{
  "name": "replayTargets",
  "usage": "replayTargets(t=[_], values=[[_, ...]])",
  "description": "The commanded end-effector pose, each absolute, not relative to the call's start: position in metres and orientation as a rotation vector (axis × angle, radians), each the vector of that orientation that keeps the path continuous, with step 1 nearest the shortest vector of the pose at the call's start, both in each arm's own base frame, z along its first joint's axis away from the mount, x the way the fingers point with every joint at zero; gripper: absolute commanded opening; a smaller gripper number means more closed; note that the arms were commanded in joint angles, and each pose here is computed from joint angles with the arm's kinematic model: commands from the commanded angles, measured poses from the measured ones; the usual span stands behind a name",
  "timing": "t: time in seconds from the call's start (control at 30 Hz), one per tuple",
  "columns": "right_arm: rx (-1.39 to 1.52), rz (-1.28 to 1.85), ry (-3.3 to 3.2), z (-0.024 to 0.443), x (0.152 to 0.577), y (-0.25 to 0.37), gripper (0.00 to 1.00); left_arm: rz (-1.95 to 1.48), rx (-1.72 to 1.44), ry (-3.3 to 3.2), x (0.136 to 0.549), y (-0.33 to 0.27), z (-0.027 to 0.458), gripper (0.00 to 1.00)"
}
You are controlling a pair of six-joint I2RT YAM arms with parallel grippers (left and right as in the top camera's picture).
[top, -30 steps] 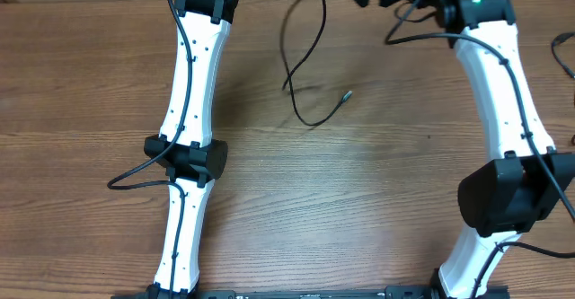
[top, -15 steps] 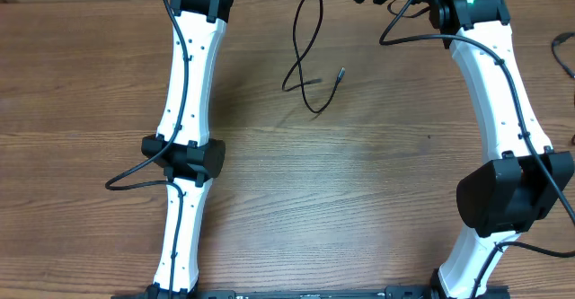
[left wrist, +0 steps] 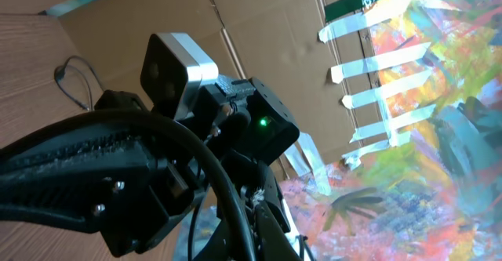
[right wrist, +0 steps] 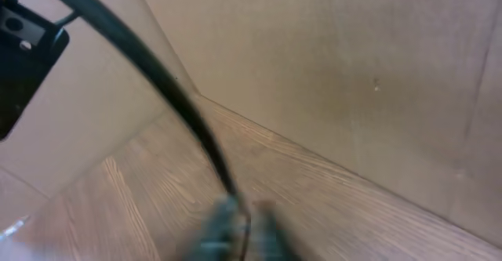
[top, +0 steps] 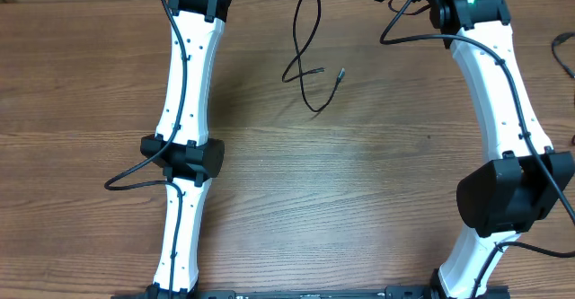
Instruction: Untangle cables
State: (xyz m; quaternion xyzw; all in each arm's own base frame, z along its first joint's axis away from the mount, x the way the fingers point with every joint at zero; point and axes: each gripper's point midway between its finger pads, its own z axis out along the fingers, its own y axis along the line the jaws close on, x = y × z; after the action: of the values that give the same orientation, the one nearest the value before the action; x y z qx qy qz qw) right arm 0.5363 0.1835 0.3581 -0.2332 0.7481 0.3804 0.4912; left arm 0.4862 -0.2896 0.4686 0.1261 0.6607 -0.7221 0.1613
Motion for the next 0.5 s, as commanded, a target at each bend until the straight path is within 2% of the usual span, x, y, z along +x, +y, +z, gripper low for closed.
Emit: replayTargets(t=[0.0,0.07,0.47], values=[[-0.584,0.890,1.748,0.390,0.528,0.179,0.56,-2.057,0.409,1.867,0.473,-0.288,0.482,0.04],[-0.590,0.887,1.735,0.393,0.528,0.180,0.59,-2.059,0.406,1.868,0.473,-0.288,0.482,0.04],[-0.615,0.868,1.678,0.403,0.529,0.191,0.59,-2.072,0.407,1.876,0.470,-0.293,0.482,0.04]])
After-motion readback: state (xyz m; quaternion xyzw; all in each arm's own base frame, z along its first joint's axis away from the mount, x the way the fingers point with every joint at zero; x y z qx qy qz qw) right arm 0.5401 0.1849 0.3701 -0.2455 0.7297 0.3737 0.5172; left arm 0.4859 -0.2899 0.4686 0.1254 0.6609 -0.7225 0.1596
